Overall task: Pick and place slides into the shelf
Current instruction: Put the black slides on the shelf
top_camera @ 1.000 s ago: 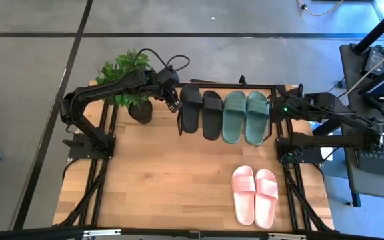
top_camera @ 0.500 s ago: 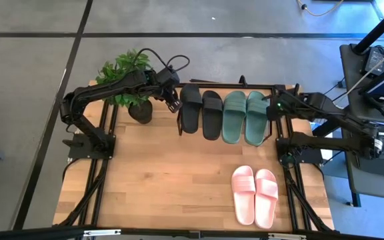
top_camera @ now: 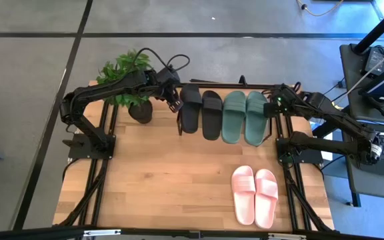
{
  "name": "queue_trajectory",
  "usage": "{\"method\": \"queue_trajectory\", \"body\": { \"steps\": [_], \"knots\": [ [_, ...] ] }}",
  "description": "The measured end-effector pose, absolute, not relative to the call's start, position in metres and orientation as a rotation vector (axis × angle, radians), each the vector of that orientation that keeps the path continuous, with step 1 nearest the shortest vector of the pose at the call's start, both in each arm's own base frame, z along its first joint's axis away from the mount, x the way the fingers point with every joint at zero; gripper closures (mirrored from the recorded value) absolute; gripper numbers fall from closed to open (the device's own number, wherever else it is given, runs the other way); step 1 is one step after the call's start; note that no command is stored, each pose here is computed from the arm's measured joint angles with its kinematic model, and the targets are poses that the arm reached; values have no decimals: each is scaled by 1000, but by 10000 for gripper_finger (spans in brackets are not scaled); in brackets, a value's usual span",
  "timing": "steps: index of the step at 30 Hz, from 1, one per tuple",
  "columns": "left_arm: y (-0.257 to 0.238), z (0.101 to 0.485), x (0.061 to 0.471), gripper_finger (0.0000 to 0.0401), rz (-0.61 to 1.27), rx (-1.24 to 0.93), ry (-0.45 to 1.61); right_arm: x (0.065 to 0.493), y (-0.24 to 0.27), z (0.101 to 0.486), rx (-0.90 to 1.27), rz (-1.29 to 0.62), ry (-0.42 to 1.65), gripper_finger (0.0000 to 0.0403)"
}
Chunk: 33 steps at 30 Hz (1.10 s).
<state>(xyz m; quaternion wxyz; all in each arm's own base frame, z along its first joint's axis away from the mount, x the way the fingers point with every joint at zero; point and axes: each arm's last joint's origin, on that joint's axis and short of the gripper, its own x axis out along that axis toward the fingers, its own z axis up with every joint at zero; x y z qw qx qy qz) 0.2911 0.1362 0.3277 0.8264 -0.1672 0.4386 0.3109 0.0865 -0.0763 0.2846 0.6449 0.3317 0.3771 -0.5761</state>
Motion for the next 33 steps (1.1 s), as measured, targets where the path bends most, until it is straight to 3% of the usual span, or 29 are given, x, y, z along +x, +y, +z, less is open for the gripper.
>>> {"method": "queue_trajectory", "body": {
  "steps": [8, 17, 33],
  "knots": [
    [136, 331, 295, 248, 609, -337, 893, 91, -79, 286, 732, -1268, 827, 132],
    [141, 327, 286, 248, 743, -265, 972, 91, -79, 287, 724, -1263, 830, 132],
    [147, 307, 310, 248, 684, -261, 973, 90, -79, 286, 727, -1248, 842, 132]
  ]
}}
